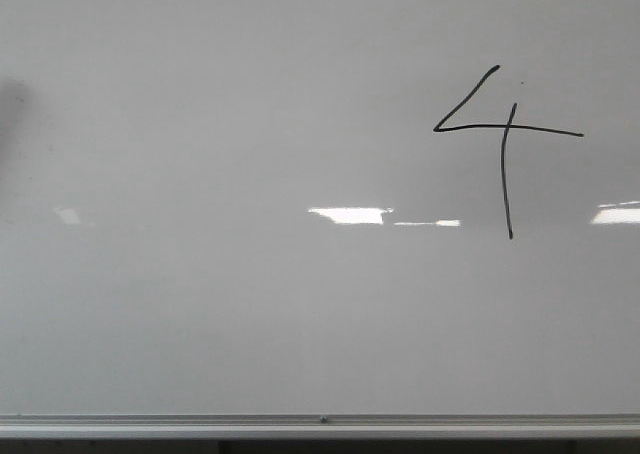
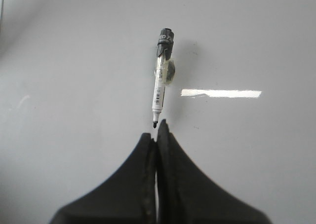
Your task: Write number 4 on whiteboard
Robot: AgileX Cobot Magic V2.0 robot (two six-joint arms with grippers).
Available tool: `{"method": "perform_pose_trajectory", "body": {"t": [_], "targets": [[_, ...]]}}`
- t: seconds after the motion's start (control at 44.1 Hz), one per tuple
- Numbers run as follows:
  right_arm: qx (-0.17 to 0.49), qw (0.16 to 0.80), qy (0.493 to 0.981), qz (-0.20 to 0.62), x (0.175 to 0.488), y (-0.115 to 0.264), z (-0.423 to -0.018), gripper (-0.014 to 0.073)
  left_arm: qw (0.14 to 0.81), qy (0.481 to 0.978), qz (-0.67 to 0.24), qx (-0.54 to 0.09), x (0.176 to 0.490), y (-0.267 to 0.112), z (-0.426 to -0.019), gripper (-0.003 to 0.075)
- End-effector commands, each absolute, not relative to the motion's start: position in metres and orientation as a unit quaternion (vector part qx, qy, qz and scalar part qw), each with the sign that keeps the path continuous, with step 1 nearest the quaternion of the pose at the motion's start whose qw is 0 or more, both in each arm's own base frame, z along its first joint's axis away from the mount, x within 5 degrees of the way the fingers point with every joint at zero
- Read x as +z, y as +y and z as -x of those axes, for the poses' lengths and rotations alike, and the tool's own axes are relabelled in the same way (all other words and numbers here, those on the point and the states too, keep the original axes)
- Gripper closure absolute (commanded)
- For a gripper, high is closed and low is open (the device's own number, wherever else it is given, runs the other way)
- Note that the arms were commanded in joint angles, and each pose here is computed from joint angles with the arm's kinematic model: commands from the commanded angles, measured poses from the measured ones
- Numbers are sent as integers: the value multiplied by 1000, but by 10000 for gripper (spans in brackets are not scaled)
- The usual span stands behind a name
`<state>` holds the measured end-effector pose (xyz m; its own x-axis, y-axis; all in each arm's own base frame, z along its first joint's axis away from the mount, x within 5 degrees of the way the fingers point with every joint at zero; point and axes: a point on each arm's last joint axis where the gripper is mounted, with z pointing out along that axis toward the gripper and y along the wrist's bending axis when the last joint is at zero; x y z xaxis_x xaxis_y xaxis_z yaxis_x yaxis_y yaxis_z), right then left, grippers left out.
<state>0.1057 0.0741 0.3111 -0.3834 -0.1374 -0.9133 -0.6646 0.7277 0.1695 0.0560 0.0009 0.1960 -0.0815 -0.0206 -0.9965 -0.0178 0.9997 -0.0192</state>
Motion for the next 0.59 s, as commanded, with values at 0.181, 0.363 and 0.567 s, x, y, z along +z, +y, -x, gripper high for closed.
{"method": "perform_pose_trajectory", "body": {"t": [0.181, 0.363, 0.567], "targets": [[179, 595, 757, 201, 323, 57, -112, 657, 713, 701, 16, -4, 203, 1, -55, 741], [112, 669, 728, 100, 306, 29, -95, 657, 713, 701, 16, -4, 203, 1, -55, 741], [59, 699, 712, 27, 270, 10, -72, 657, 713, 701, 16, -4, 203, 1, -55, 741]]}}
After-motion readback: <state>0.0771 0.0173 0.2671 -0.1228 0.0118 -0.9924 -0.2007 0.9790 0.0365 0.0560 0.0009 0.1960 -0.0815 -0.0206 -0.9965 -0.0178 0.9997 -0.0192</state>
